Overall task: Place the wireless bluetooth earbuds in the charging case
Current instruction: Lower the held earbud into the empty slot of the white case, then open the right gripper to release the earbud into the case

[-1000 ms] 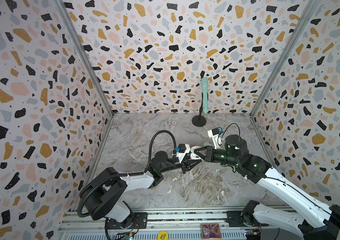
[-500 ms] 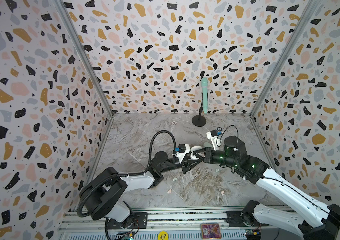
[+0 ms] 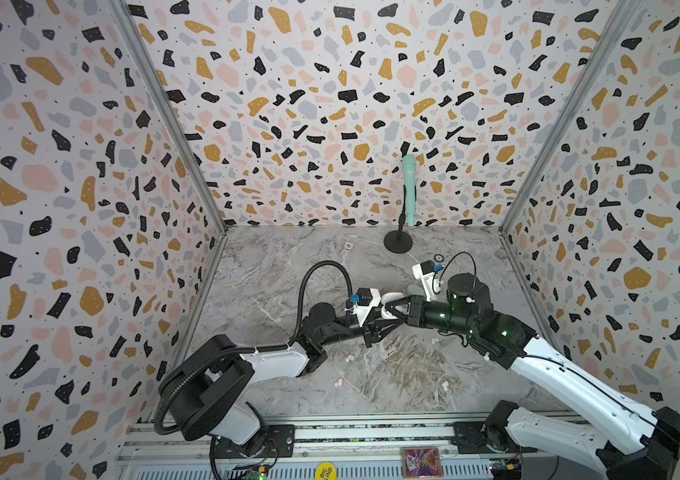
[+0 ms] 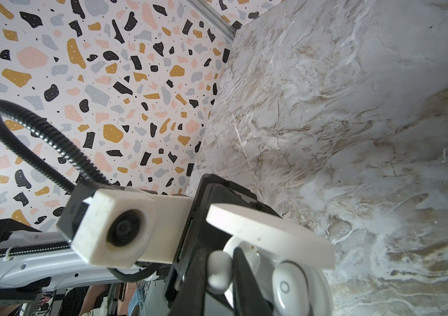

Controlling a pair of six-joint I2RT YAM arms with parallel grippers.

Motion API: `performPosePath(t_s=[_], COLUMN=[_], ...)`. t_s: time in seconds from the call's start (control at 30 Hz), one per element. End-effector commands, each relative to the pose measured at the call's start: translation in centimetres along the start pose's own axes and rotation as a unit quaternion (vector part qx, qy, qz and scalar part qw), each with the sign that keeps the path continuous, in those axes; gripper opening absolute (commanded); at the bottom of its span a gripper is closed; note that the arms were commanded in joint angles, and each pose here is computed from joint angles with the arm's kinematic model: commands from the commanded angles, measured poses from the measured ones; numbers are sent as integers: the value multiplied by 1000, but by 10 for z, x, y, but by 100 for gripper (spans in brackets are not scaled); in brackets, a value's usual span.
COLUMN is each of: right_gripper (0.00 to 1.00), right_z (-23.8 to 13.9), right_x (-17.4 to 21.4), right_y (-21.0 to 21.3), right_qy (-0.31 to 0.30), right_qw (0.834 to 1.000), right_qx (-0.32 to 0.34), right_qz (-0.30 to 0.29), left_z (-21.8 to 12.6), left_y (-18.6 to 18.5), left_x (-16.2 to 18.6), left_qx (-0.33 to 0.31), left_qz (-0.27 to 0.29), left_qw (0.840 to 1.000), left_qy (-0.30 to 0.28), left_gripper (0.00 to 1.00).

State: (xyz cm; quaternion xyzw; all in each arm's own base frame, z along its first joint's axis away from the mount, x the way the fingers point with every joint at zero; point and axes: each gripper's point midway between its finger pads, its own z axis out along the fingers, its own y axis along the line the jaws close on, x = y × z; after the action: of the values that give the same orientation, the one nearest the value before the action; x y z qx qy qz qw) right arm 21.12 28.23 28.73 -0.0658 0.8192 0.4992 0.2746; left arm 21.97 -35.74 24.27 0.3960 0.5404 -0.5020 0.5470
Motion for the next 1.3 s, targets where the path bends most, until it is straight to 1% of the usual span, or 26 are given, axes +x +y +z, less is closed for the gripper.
performPosePath(t_s=[0.0,0.5,0.67,0.8,1.1,1.27], right_gripper=[19,20,24,30,34,36], right_z=[-2,2,-1,-3,-11,-22], right_x=[0,8,8,8,3,-5], right_y=[6,1,-4,-6,-10,-2], right_qy=[-1,11,8,6,-4,-11], right_qw=[1000,1000,1000,1000,999,998], right_qx=[-12,-3,13,22,51,56], right_qz=[3,7,8,7,0,-15], left_z=[2,0,-2,-2,-4,-4], left_y=[-7,-8,-8,-8,-7,-5], left_x=[-37,-39,-39,-41,-41,-38], left_qx=[9,5,3,2,-4,-9], left_qz=[40,43,44,47,49,48], left_qw=[998,998,998,998,997,998], left_qy=[-49,-51,-51,-53,-54,-48], left_gripper=[26,26,26,25,25,25])
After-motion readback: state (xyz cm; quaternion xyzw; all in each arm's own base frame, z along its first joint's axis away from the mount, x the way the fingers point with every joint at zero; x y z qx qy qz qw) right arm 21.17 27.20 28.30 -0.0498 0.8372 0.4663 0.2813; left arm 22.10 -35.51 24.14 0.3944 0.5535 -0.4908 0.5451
